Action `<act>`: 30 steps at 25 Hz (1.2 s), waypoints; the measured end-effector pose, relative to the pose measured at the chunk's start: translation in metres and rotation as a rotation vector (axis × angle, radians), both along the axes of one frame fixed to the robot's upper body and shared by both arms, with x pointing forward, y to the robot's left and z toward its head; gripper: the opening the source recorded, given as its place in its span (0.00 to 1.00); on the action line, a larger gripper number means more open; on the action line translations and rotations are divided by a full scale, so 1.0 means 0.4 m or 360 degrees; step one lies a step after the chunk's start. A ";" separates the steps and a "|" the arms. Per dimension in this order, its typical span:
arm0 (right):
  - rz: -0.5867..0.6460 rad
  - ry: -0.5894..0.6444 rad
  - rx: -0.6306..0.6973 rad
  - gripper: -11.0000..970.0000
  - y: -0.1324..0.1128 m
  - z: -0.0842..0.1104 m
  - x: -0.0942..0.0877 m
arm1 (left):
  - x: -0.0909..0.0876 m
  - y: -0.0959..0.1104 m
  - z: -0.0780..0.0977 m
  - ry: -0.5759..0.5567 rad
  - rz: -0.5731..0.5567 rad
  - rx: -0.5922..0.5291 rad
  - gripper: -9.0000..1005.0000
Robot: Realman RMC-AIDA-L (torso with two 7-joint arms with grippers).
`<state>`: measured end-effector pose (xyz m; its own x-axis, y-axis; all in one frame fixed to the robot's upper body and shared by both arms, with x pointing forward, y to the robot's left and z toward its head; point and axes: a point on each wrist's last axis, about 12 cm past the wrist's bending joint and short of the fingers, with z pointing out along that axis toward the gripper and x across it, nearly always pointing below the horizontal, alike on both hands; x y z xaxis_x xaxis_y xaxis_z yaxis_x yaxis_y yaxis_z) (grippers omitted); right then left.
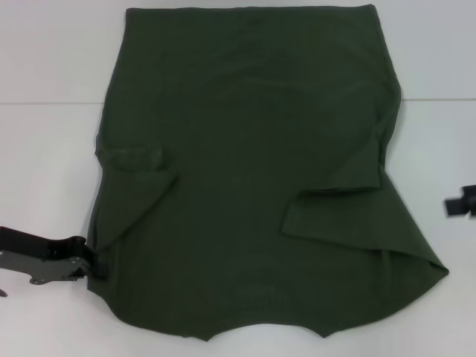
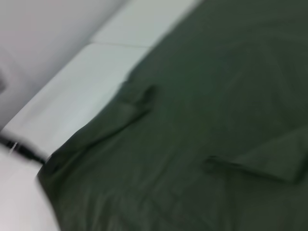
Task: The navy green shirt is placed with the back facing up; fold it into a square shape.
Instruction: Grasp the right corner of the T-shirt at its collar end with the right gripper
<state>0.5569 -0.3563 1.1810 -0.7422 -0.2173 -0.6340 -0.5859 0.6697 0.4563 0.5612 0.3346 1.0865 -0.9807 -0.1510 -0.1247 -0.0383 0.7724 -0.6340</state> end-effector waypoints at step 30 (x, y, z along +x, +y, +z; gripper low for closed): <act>-0.0344 0.0636 -0.0435 0.85 0.074 -0.124 0.061 | 0.022 0.006 0.026 -0.0193 -0.0128 0.0039 0.04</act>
